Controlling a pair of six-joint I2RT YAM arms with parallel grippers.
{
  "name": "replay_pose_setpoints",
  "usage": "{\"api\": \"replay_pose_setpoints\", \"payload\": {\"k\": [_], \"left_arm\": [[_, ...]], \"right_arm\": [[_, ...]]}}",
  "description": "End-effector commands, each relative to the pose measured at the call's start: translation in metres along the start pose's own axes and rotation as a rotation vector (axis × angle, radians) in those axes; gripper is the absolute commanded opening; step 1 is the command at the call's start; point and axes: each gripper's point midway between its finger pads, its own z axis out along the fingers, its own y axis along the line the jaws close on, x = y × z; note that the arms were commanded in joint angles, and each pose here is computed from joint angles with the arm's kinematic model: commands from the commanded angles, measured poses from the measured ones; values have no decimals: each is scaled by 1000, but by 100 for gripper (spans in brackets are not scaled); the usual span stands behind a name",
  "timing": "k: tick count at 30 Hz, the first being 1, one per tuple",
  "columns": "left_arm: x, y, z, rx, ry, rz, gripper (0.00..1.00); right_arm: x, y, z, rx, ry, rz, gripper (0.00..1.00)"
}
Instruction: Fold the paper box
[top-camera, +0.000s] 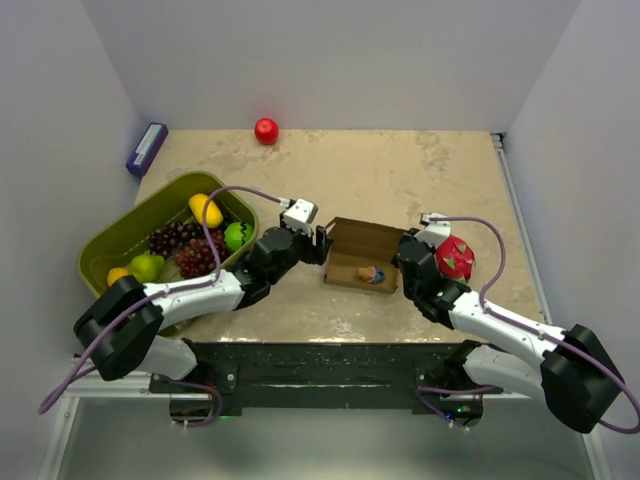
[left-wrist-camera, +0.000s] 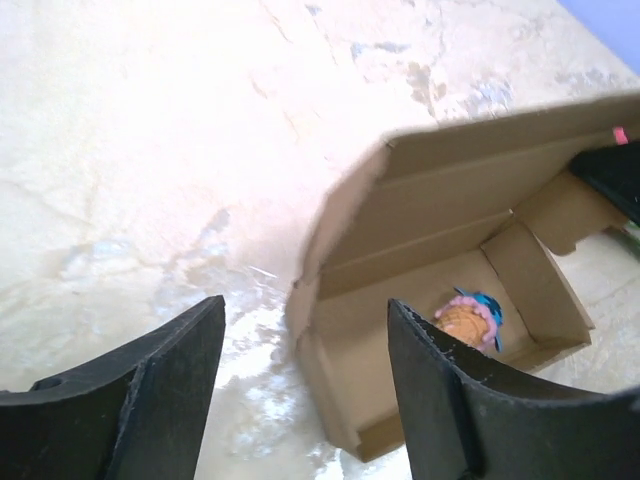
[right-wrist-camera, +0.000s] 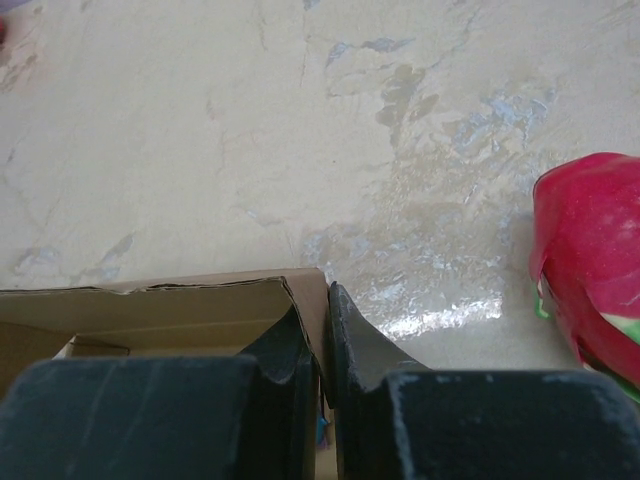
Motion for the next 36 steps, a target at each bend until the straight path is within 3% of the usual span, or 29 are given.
{"api": "replay_pose_setpoints", "payload": {"k": [1, 8, 14, 17, 18, 24, 36], "left_arm": [[-17, -10, -10, 112, -9, 33, 65], [-9, -21, -3, 157, 64, 52, 56], [-8, -12, 5, 90, 67, 68, 46], [-10, -9, 8, 72, 58, 71, 35], [-12, -11, 9, 72, 54, 72, 27], [-9, -23, 14, 71, 60, 102, 0], [50, -30, 13, -65, 194, 82, 0]], "right_arm": [[1, 7, -1, -43, 4, 1, 9], [2, 9, 0, -44, 10, -4, 9], [0, 9, -1, -45, 6, 0, 9], [1, 8, -1, -42, 7, -4, 9], [2, 8, 0, -39, 9, -5, 9], [4, 6, 0, -38, 9, -1, 9], [11, -19, -10, 5, -21, 73, 9]]}}
